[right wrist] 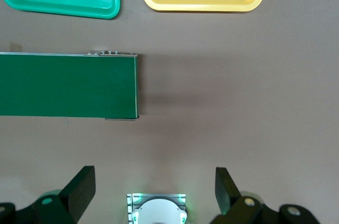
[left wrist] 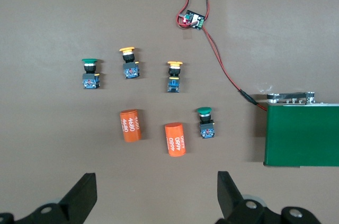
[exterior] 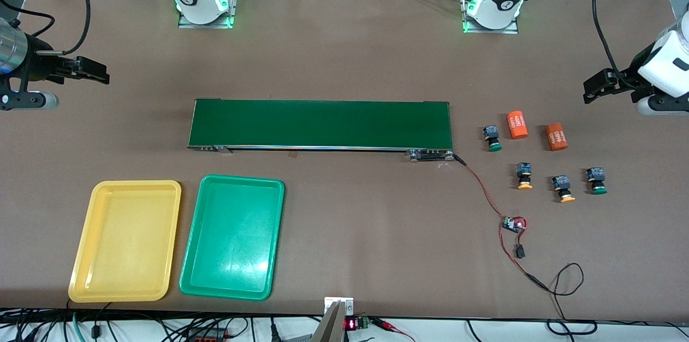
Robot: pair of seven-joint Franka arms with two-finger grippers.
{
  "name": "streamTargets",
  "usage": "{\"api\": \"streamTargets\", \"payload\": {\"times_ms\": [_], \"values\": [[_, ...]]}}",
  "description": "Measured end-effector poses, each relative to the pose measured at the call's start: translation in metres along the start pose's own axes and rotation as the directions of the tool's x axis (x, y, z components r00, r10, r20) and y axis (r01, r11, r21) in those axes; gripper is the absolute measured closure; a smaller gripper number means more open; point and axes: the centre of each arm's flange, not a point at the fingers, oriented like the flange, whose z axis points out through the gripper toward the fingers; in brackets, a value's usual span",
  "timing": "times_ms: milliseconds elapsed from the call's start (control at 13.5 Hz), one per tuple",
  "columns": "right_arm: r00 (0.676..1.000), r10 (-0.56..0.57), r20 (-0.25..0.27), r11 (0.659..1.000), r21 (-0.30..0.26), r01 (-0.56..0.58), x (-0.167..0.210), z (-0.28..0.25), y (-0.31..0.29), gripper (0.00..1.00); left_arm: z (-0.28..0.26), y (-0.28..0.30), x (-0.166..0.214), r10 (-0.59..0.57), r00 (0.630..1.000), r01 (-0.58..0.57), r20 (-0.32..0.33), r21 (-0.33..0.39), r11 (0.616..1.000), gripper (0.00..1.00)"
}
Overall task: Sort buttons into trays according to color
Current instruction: 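Reach down and grasp a yellow-capped button with the left gripper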
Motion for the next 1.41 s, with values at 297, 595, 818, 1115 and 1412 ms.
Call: {"api": "streamTargets", "payload": {"times_ms": [297, 595, 818, 1115, 1412], "values": [[1.000, 0.000, -0.007, 1.000, 0.000, 0.000, 0.001, -0.001, 0.000, 0.00, -0.003, 0.000, 0.000, 0.016, 1.000, -0.016, -0.003, 0.000, 1.000, 0.00], [1.000, 0.000, -0.015, 1.000, -0.001, 0.000, 0.002, -0.001, 0.000, 0.00, -0.001, -0.001, 0.000, 0.016, 1.000, -0.016, 0.008, 0.000, 1.000, 0.00], [1.000, 0.001, -0.018, 1.000, -0.001, -0.001, 0.002, -0.001, 0.000, 0.00, 0.011, -0.001, 0.004, 0.015, 0.999, -0.015, 0.042, -0.001, 1.000, 0.00], [1.000, 0.001, -0.018, 1.000, -0.001, -0.001, 0.002, -0.001, 0.000, 0.00, 0.023, -0.003, 0.027, 0.013, 0.997, -0.013, 0.074, -0.002, 1.000, 0.00], [1.000, 0.001, -0.018, 1.000, -0.001, -0.001, 0.003, 0.000, 0.000, 0.00, 0.077, -0.004, 0.055, 0.012, 0.988, -0.011, 0.151, -0.004, 1.000, 0.00]]}}
